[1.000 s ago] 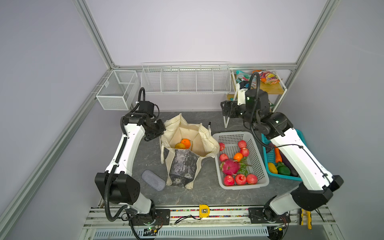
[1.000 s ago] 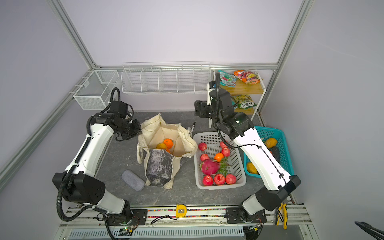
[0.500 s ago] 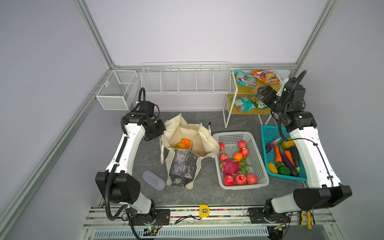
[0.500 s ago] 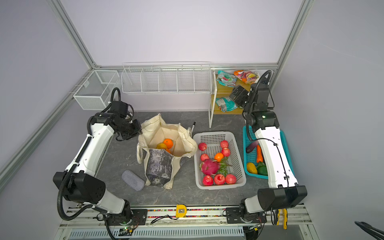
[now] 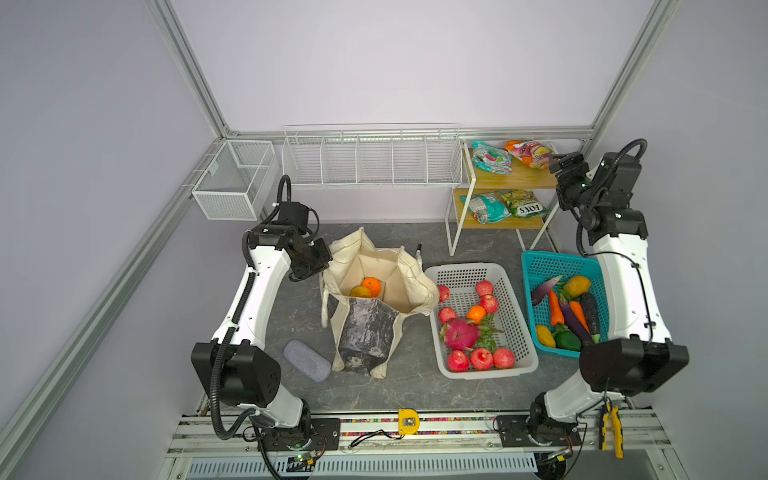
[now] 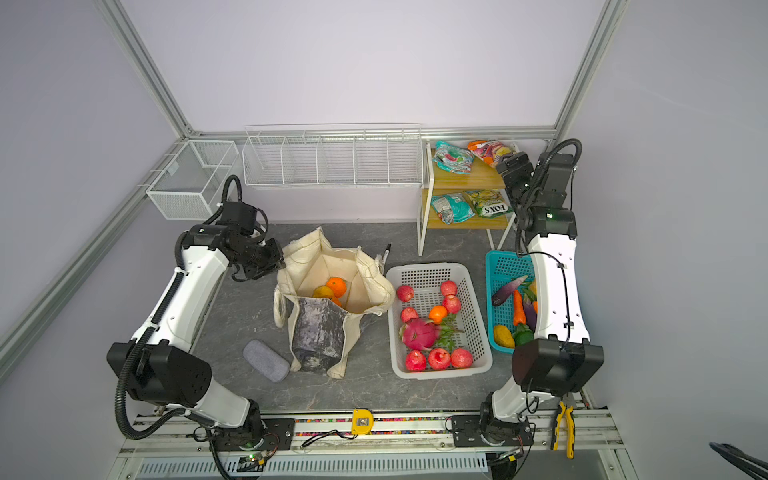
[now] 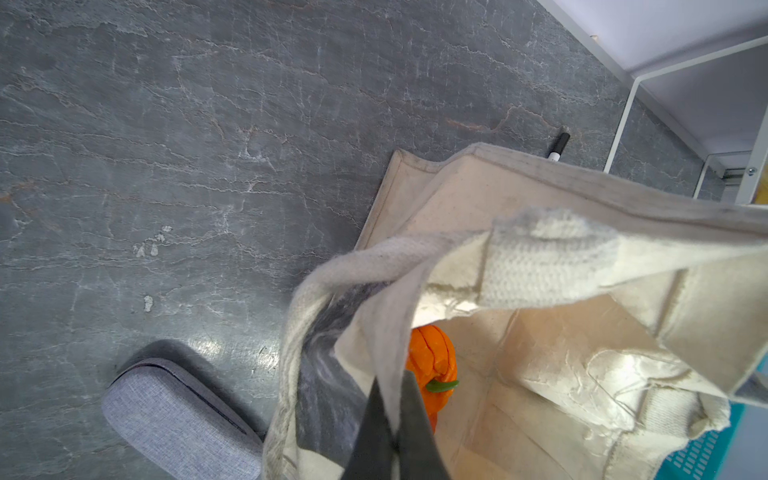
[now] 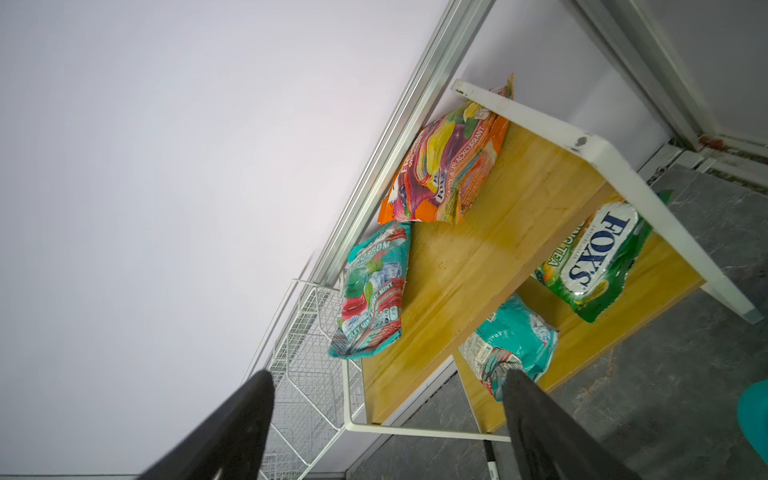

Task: Place the food into the grocery bag and tie it
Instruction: 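Raise the right gripper out of the bag toward the snack shelf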

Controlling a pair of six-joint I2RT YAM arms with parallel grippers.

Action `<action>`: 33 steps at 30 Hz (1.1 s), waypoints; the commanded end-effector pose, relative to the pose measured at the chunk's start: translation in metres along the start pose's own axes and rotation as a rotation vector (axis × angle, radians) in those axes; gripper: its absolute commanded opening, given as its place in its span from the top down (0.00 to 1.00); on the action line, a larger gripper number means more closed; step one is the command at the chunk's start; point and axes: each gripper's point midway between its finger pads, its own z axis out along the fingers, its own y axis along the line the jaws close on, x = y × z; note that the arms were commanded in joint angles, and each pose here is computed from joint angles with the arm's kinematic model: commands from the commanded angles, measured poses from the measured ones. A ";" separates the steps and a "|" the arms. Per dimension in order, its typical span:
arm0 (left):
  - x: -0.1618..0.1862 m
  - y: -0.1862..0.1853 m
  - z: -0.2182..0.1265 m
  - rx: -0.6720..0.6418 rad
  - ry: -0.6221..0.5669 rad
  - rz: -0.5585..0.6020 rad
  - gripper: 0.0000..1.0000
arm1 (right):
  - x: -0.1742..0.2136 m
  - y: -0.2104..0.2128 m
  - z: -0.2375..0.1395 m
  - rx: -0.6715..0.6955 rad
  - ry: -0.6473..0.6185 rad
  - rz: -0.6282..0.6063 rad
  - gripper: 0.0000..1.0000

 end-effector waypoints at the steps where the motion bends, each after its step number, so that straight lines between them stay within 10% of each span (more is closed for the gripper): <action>1: -0.015 -0.009 -0.003 0.034 -0.040 0.010 1.00 | 0.000 0.017 0.011 -0.064 0.048 0.088 0.15; 33: -0.026 -0.023 0.019 0.096 -0.017 0.009 1.00 | -0.022 -0.058 0.096 0.182 0.012 0.283 0.35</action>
